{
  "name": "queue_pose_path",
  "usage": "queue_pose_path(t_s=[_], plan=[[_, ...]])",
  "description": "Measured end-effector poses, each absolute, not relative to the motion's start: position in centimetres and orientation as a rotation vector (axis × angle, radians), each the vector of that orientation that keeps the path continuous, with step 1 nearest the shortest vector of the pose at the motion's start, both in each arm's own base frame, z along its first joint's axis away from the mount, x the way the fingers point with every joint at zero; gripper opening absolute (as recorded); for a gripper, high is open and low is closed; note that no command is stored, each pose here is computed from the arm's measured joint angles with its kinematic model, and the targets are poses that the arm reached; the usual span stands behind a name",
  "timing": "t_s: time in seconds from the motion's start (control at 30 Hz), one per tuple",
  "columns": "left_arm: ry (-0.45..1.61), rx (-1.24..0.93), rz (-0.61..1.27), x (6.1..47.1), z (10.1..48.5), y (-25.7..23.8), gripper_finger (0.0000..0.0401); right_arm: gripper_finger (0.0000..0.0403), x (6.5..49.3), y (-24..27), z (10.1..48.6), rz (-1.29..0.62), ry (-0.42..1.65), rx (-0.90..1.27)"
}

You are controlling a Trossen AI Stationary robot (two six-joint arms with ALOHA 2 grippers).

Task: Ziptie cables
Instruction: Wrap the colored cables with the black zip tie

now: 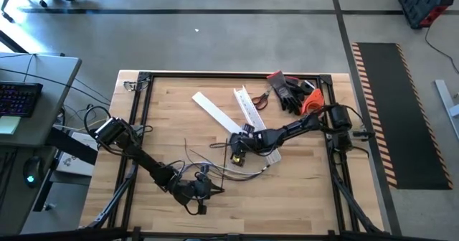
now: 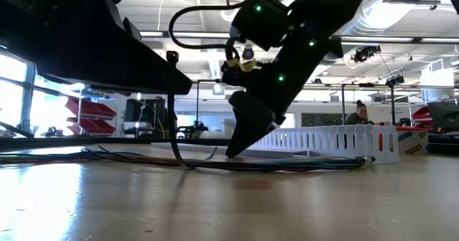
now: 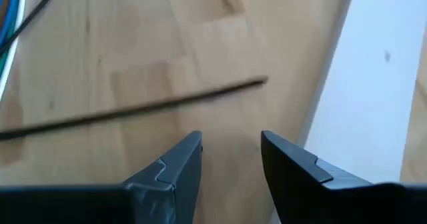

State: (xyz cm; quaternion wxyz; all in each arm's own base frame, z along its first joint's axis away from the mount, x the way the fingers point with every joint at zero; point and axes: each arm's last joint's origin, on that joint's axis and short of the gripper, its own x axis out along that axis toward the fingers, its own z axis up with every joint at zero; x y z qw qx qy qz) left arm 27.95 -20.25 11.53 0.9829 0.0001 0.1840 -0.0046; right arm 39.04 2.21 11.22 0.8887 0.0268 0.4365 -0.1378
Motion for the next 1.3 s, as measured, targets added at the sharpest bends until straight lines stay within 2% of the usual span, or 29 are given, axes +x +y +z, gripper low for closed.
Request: queue_pose_path(t_s=[0.2, 0.5, 0.7, 1.0, 1.3], plan=[[0.375, 0.006, -0.010, 27.9, 11.5, -20.2, 0.0000, 0.0148, 39.5, -0.2, 11.4, -0.194, 0.880, 0.131], [0.380, 0.016, -0.018, 27.9, 11.4, -20.3, 0.0000, 0.0216, 37.8, -2.3, 9.5, -0.051, 0.697, 0.356], [0.380, 0.017, -0.017, 27.9, 11.4, -20.2, 0.0000, 0.0218, 35.9, -2.3, 8.4, -0.052, 0.570, 0.429], [0.383, 0.003, -0.027, 28.3, 11.5, -19.8, 0.0000, 0.0200, 37.0, -2.0, 9.0, -0.057, 0.614, 0.365], [0.382, 0.000, -0.031, 28.3, 11.5, -19.8, 0.0000, 0.0199, 37.3, 0.2, 9.1, -0.033, 0.635, 0.175]])
